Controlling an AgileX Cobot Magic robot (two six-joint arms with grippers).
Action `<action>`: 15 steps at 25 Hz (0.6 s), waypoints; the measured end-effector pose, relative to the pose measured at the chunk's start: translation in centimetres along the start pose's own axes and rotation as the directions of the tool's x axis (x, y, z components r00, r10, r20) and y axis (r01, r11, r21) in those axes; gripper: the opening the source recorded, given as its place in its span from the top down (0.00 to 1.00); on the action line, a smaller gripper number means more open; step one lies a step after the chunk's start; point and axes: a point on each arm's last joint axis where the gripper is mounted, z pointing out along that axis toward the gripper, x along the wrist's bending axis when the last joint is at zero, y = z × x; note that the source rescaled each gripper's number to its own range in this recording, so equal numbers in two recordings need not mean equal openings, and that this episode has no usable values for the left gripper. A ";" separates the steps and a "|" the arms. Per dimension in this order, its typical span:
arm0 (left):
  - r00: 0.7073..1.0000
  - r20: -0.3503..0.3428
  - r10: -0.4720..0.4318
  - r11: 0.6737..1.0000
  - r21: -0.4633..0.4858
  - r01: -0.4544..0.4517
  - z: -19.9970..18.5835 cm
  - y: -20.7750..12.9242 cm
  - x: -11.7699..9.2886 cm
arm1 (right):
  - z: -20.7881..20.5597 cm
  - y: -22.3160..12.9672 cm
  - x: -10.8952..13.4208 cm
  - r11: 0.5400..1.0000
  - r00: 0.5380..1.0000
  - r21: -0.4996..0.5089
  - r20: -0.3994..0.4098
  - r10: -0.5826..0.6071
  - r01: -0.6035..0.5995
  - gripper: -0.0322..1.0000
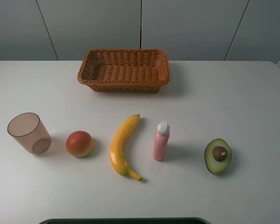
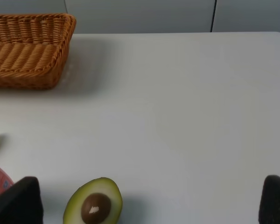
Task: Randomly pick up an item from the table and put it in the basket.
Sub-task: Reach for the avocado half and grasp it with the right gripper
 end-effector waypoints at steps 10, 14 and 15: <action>1.000 0.000 0.000 1.000 0.000 0.000 0.0 0.0 0.0 | -0.6 1.1 -0.3 1.000 0.999 -0.024 0.040 -0.012 0.012 0.00; 1.000 0.000 0.000 1.000 0.000 0.000 0.0 0.0 0.0 | -0.3 4.8 -0.5 0.999 0.998 0.045 0.058 -0.027 0.025 0.00; 1.000 0.000 0.000 1.000 0.000 0.000 0.0 0.0 0.0 | 0.0 6.0 -0.5 0.997 0.998 0.069 0.056 -0.036 0.032 0.00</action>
